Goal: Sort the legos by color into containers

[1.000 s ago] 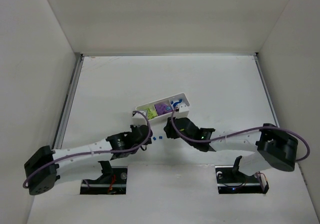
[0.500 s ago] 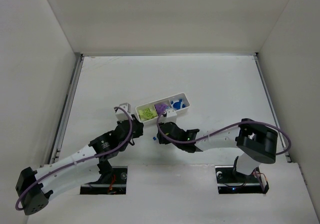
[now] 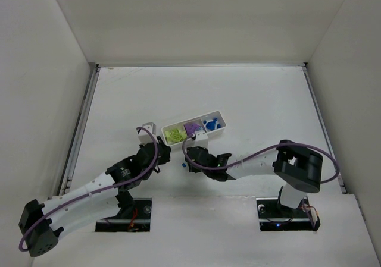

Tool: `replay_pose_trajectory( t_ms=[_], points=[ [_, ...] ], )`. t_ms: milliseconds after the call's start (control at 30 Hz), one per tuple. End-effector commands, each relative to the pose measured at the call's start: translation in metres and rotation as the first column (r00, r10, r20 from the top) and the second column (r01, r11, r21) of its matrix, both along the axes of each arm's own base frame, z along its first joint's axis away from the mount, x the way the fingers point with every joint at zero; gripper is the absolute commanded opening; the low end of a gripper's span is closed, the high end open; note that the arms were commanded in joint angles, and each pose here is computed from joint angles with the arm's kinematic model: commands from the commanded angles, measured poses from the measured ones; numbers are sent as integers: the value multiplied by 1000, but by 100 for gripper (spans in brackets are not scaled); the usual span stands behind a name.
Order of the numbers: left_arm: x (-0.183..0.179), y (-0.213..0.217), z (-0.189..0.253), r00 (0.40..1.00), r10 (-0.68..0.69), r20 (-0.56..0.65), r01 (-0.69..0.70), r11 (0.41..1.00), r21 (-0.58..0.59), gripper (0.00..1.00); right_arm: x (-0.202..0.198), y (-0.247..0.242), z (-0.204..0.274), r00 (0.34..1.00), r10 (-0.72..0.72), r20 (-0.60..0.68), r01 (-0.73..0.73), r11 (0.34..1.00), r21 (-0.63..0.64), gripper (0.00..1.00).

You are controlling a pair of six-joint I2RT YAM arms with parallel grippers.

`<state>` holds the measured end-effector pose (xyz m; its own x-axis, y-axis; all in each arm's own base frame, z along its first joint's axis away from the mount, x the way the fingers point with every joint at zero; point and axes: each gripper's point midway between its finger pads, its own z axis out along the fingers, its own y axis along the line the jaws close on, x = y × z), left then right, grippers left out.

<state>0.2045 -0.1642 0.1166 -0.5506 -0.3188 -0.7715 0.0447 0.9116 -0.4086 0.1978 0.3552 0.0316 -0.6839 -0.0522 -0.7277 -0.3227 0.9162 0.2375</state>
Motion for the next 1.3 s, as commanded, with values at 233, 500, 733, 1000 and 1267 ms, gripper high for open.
replay_pose_trajectory(
  t_ms=[233, 500, 733, 1000, 1267],
  points=[
    [2, 0, 7, 1000, -12, 20, 12, 1000, -2, 17, -1, 12, 5, 1000, -8, 18, 9, 999, -37, 32],
    [7, -2, 27, 998, -16, 61, 17, 1000, -16, 17, 0, 9, 6, 999, -31, 34, 33, 998, -50, 20],
    [13, -16, 48, 994, -38, 101, 44, 997, -58, 17, 15, -7, 56, 991, -45, 125, 42, 999, 28, 20],
    [25, -50, 78, 983, -95, 156, 114, 987, -117, 17, 100, -56, 107, 951, -208, 227, 190, 977, 101, 21],
    [35, -84, 89, 973, -151, 174, 178, 972, -152, 17, 164, -95, 98, 913, -334, 236, 325, 942, 78, 24]
  ],
)
